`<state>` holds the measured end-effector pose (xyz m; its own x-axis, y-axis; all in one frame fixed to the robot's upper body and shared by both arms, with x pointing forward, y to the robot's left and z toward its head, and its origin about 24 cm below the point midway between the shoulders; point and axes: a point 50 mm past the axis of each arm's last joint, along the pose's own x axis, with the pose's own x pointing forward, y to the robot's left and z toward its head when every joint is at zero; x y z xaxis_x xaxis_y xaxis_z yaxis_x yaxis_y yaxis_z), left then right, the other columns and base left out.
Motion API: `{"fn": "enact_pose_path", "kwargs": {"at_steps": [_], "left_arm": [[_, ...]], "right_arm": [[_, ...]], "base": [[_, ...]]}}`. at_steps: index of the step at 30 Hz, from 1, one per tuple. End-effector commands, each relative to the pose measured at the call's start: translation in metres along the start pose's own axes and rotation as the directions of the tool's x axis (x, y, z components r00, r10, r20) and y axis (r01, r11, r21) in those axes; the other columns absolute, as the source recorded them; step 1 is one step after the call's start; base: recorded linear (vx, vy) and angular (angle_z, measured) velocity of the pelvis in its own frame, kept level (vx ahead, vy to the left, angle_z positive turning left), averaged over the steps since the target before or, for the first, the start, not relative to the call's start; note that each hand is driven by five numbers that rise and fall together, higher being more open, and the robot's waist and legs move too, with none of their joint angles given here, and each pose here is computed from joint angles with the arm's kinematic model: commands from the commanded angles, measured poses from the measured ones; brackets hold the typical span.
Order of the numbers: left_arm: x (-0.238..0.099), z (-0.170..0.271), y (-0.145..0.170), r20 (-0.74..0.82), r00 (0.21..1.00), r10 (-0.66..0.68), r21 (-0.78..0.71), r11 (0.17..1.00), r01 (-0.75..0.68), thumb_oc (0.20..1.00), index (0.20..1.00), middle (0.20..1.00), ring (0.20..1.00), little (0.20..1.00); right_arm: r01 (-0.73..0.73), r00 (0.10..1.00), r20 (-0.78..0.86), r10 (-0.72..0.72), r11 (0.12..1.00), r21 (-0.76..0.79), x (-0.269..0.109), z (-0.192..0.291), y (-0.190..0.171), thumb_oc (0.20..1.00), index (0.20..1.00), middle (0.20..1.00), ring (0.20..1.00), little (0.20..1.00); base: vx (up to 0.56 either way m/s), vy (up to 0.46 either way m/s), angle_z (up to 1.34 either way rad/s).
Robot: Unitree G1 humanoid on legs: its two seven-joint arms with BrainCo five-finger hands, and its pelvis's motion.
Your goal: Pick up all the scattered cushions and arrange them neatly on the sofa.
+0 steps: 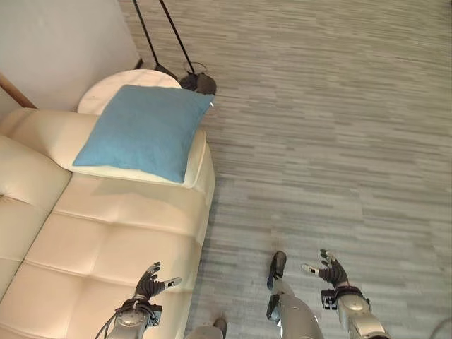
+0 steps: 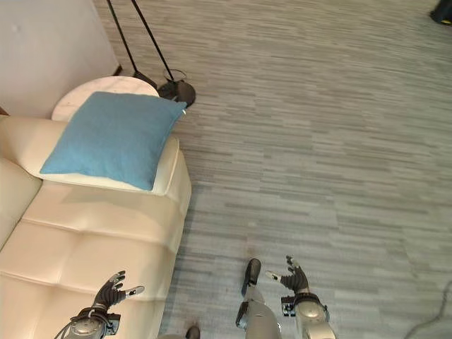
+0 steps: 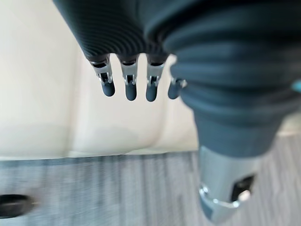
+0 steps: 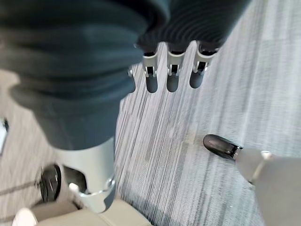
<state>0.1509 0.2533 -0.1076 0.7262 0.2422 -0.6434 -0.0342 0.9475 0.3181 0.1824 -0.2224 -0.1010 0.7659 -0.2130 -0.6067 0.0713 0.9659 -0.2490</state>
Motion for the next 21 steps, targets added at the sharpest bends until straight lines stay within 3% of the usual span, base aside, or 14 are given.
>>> {"fn": "enact_pose_path", "kwargs": {"at_steps": [1, 7, 21], "left_arm": [[-0.003, 0.011, 0.010, 0.084, 0.996, 0.015, 0.044, 0.999, -0.019, 1.000, 1.000, 1.000, 1.000, 1.000], [-0.002, 0.009, 0.007, 0.071, 0.997, 0.015, 0.001, 1.000, -0.015, 1.000, 1.000, 1.000, 1.000, 1.000], [-0.006, -0.004, 0.005, 0.020, 1.000, 0.005, 0.005, 1.000, -0.005, 1.000, 1.000, 1.000, 1.000, 1.000]], "right_arm": [[0.040, 0.990, 0.136, -0.036, 0.999, -0.027, 0.007, 0.033, -0.019, 1.000, 1.000, 1.000, 1.000, 1.000], [0.068, 0.989, 0.130, -0.065, 0.998, -0.012, 0.010, 0.035, -0.028, 1.000, 1.000, 1.000, 1.000, 1.000], [0.082, 0.992, 0.096, -0.079, 0.996, -0.027, 0.009, 0.025, -0.025, 1.000, 1.000, 1.000, 1.000, 1.000]], "base": [[0.32, -0.245, 0.20], [0.25, -0.149, 0.21], [0.22, -0.011, -0.23]]}}
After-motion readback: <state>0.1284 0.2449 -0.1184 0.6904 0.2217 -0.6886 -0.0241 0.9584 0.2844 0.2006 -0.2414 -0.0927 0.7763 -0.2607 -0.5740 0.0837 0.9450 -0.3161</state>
